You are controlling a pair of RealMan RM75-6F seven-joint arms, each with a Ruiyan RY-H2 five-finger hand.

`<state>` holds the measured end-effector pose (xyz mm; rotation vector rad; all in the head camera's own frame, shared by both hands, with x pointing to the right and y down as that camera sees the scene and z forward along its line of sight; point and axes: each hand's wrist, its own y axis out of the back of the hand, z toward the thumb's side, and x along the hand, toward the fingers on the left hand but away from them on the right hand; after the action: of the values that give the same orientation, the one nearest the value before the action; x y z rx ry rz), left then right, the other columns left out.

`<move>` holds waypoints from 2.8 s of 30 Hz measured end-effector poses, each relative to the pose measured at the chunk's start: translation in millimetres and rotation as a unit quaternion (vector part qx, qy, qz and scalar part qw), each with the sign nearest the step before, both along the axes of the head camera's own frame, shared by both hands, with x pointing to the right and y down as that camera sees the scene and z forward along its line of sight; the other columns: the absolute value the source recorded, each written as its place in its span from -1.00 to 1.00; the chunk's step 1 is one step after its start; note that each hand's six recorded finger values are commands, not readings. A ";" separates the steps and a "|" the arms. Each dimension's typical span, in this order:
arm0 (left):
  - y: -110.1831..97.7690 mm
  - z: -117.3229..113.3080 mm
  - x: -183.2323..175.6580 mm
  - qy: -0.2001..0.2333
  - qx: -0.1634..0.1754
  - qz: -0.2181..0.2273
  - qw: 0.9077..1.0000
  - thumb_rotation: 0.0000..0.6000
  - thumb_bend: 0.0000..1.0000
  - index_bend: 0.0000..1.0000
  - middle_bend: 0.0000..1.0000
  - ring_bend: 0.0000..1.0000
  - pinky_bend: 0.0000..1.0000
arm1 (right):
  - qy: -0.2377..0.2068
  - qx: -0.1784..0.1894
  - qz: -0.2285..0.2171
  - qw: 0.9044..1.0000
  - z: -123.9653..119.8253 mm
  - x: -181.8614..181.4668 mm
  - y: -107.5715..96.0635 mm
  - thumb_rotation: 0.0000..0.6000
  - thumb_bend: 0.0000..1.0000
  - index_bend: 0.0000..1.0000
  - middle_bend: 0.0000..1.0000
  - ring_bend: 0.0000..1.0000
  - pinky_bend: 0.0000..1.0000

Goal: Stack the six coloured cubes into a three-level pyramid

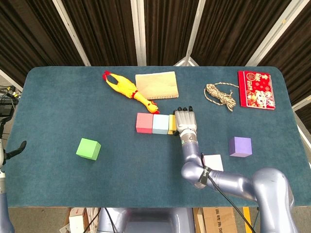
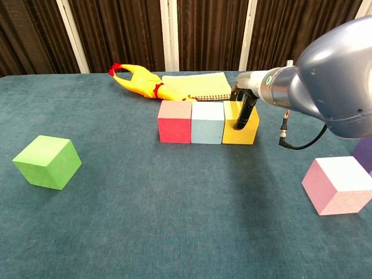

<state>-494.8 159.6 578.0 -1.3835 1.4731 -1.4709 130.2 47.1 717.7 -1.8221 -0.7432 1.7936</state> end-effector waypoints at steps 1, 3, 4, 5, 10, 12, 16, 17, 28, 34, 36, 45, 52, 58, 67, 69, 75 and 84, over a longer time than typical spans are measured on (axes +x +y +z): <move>0.0 -0.1 -0.2 0.000 0.000 0.000 1.000 1.00 -0.44 -0.60 -1.00 -1.00 -1.00 | 0.000 0.000 0.000 1.000 0.3 0.1 0.1 1.00 -0.45 -0.41 -0.66 -0.72 -1.00; -0.1 -0.3 -0.7 0.000 0.001 -0.001 1.000 1.00 -0.44 -0.60 -1.00 -1.00 -1.00 | 0.001 -0.001 0.001 1.000 0.9 0.4 0.3 1.00 -0.45 -0.41 -0.66 -0.72 -1.00; -0.1 -0.4 -0.8 0.000 0.001 -0.001 1.000 1.00 -0.44 -0.60 -1.00 -1.00 -1.00 | 0.001 -0.001 0.001 1.000 1.3 0.5 0.5 1.00 -0.45 -0.41 -0.66 -0.72 -1.00; -0.1 -0.4 -0.9 0.000 0.001 -0.001 1.000 1.00 -0.44 -0.60 -1.00 -1.00 -1.00 | 0.001 -0.002 0.001 1.000 1.4 0.5 0.5 1.00 -0.45 -0.41 -0.66 -0.72 -1.00; -0.1 -0.3 -0.6 0.000 0.000 -0.001 1.000 1.00 -0.44 -0.60 -1.00 -1.00 -1.00 | 0.000 -0.003 0.000 1.000 2.4 -0.8 1.4 1.00 -0.45 -0.41 -0.66 -0.72 -1.00; -0.1 -0.3 -0.6 -0.001 0.000 -0.001 1.000 1.00 -0.44 -0.60 -1.00 -1.00 -1.00 | 0.000 -0.003 -0.001 1.000 2.4 -1.0 1.3 1.00 -0.45 -0.41 -0.66 -0.72 -1.00; 0.0 0.5 -0.2 -0.001 -0.001 0.000 1.000 1.00 -0.44 -0.60 -1.00 -1.00 -1.00 | 0.000 -0.004 -0.001 1.000 2.0 -0.5 1.3 1.00 -0.45 -0.41 -0.66 -0.72 -1.00; 0.0 0.6 -0.1 -0.001 -0.001 0.000 1.000 1.00 -0.44 -0.60 -1.00 -1.00 -1.00 | 0.000 -0.005 -0.001 1.000 2.1 -0.4 1.4 1.00 -0.45 -0.41 -0.66 -0.72 -1.00; -0.1 1.0 0.5 -0.002 -0.001 0.000 1.000 1.00 -0.44 -0.60 -1.00 -1.00 -1.00 | 0.000 -0.010 -0.002 1.000 3.1 -0.7 1.6 1.00 -0.45 -0.48 -0.71 -0.75 -1.00; -0.1 1.4 0.4 -0.002 -0.001 0.000 1.000 1.00 -0.44 -0.60 -1.00 -1.00 -1.00 | -0.001 -0.011 -0.005 1.000 3.9 -2.2 2.2 1.00 -0.45 -0.53 -0.73 -0.76 -1.00; -0.1 1.7 0.6 -0.002 -0.002 0.001 1.000 1.00 -0.44 -0.60 -1.00 -1.00 -1.00 | 0.000 -0.011 -0.005 1.000 4.0 -2.2 2.2 1.00 -0.45 -0.55 -0.73 -0.77 -1.00; -0.1 2.1 0.6 -0.003 -0.003 0.000 1.000 1.00 -0.44 -0.60 -1.00 -1.00 -1.00 | 0.002 -0.013 -0.007 1.000 3.1 -1.6 2.6 1.00 -0.45 -0.61 -0.79 -0.81 -1.00; -0.4 2.7 1.1 -0.004 -0.003 0.001 1.000 1.00 -0.44 -0.61 -1.00 -1.00 -1.00 | 0.000 -0.014 -0.012 1.000 -1.1 -2.6 2.5 1.00 -0.45 -0.67 -0.87 -0.86 -1.00; -0.5 2.3 1.8 -0.003 -0.002 0.003 1.000 1.00 -0.44 -0.61 -1.00 -1.00 -1.00 | 0.000 -0.018 -0.019 1.000 -9.9 -0.8 4.6 1.00 -0.45 -0.72 -0.90 -0.90 -1.00; -1.2 0.5 0.1 -0.004 -0.004 0.012 1.000 1.00 -0.44 -0.63 -1.00 -1.00 -1.00 | -0.011 -0.018 -0.013 1.000 -36.6 14.4 11.9 1.00 -0.45 -0.72 -0.90 -0.90 -1.00; -0.6 -0.4 1.1 0.000 -0.004 0.015 1.000 1.00 -0.44 -0.63 -1.00 -1.00 -1.00 | -0.022 -0.009 -0.005 1.000 -46.0 19.7 11.8 1.00 -0.45 -0.72 -0.90 -0.90 -1.00; 2.5 -4.5 3.8 0.014 -0.002 0.023 1.000 1.00 -0.44 -0.66 -1.00 -1.00 -1.00 | -0.069 0.033 0.034 0.996 -83.0 52.3 9.5 1.00 -0.45 -0.72 -0.90 -0.90 -1.00; 8.7 -14.2 10.0 0.030 0.010 0.037 0.999 1.00 -0.44 -0.69 -1.00 -1.00 -1.00 | -0.084 0.086 0.052 0.991 -135.7 118.9 24.5 1.00 -0.45 -0.72 -0.90 -0.90 -1.00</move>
<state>-484.8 168.2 563.7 -1.4651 1.4526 -1.3754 249.1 71.6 582.0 -1.8637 -1.0415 1.5981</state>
